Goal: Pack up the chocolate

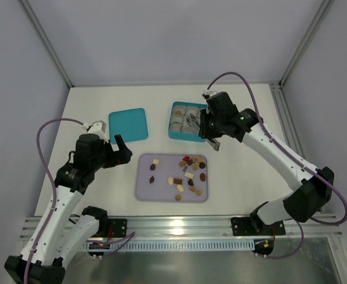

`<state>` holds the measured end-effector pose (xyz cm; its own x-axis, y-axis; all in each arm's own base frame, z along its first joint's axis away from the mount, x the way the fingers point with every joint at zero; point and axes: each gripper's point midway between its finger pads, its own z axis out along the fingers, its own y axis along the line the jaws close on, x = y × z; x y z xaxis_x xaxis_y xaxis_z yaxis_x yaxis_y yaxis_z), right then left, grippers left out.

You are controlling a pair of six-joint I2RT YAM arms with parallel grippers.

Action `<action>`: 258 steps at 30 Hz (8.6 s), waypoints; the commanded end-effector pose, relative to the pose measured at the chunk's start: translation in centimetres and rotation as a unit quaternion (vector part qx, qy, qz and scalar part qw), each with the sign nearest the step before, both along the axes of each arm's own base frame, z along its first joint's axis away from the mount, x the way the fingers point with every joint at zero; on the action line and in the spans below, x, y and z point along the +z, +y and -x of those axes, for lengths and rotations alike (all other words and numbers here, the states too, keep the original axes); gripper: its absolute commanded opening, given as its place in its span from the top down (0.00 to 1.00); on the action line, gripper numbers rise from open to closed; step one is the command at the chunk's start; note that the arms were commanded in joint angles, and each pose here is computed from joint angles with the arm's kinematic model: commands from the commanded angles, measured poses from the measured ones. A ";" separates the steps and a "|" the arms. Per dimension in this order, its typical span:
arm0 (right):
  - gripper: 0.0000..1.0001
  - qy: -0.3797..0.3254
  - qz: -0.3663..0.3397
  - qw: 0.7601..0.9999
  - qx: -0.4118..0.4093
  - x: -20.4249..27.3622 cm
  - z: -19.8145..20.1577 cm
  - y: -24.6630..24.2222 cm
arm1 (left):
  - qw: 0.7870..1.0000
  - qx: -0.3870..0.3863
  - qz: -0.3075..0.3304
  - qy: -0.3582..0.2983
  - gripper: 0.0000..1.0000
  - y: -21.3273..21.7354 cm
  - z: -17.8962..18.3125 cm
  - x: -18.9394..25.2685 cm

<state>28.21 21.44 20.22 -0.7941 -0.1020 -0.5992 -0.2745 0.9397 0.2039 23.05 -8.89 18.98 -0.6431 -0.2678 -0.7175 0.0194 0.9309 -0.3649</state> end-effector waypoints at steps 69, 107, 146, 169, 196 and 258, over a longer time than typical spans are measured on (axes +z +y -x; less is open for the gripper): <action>0.57 -0.014 0.029 0.998 0.060 0.5 5.4 0.0 | 1.000 0.006 -0.002 -0.007 0.00 0.1 -0.2 0.3; 0.57 0.090 0.085 0.987 0.105 -5.8 17.5 -0.7 | 1.000 0.003 -0.003 -0.006 0.00 0.0 -0.2 0.3; 0.70 0.048 0.096 0.989 0.106 -2.8 15.3 -0.3 | 1.000 0.000 -0.002 -0.012 0.00 -0.1 0.1 0.5; 0.70 -0.063 0.073 0.992 -0.077 2.2 -11.1 -3.4 | 1.000 0.001 -0.004 -0.006 0.00 -0.2 -0.1 0.3; 0.62 -0.006 0.111 0.990 -0.091 -4.8 -15.4 -3.4 | 1.000 -0.001 -0.005 -0.003 0.00 -0.2 -0.1 0.1; 0.55 0.105 0.107 0.967 0.205 -5.7 18.6 -2.6 | 1.000 0.001 -0.004 -0.006 0.00 -0.1 0.0 0.3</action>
